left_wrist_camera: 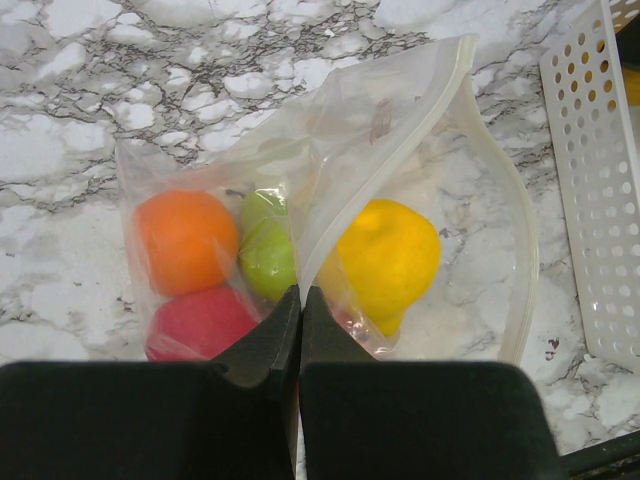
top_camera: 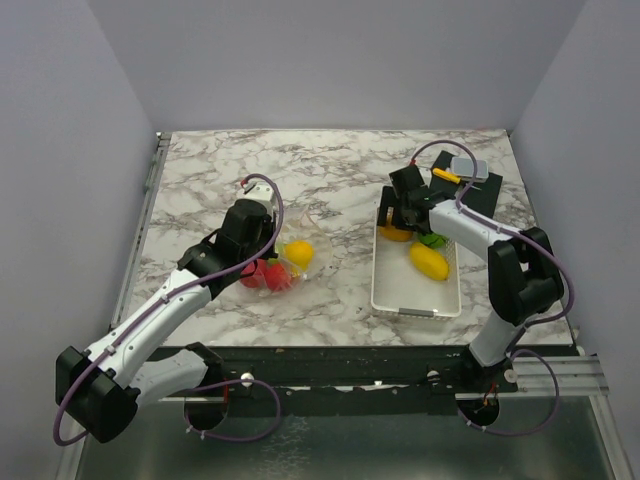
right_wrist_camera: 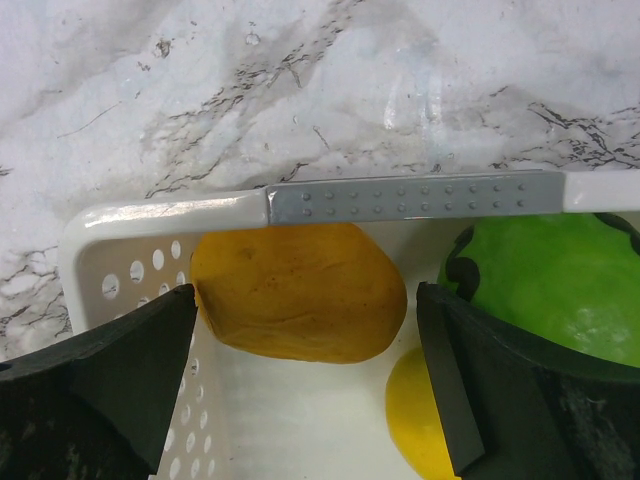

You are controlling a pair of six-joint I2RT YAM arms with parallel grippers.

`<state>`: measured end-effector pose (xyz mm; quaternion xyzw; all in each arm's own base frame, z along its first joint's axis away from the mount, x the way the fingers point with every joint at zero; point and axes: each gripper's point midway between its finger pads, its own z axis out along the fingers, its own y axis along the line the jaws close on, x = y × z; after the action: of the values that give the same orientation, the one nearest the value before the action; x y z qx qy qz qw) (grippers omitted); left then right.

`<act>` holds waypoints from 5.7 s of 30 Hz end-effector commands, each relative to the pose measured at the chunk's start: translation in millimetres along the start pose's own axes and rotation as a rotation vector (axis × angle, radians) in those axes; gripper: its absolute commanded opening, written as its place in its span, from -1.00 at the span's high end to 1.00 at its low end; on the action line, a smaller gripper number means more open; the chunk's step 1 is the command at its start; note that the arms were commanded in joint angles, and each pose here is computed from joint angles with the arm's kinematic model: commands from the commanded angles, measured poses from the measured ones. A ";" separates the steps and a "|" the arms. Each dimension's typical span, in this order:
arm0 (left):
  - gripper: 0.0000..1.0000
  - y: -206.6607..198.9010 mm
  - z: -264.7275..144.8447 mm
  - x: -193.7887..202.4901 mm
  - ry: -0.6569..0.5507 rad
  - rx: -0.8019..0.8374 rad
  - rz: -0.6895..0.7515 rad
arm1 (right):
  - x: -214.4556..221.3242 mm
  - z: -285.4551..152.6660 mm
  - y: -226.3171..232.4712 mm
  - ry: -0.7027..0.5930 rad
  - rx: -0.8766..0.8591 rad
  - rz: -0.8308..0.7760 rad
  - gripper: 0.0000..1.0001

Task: Place the food in the zip-top bag and seal the zipper
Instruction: Pick up the fake fruit from the bin, then place the fake fruit in the zipper food storage bag, then adjust the zipper food storage bag at the center of the board.

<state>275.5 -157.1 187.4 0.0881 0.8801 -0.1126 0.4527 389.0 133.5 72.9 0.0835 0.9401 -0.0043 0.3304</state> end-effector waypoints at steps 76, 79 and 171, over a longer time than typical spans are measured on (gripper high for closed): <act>1.00 -6.1 -9.4 -3.3 -0.021 0.054 0.001 | 2.3 -234.0 176.9 -0.379 -0.639 -0.393 0.42; 1.00 -9.5 -14.1 -8.0 -0.045 0.078 -0.001 | 6.6 -234.1 189.6 -0.376 -0.647 -0.431 0.42; 1.00 -12.3 -19.8 -13.5 -0.085 0.103 -0.003 | 100.3 -98.8 206.1 0.050 -0.508 0.176 -0.07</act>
<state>265.9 -159.4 213.4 0.0999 0.8547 -0.1536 0.4856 278.3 348.3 102.3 0.0600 0.9144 0.2340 0.3248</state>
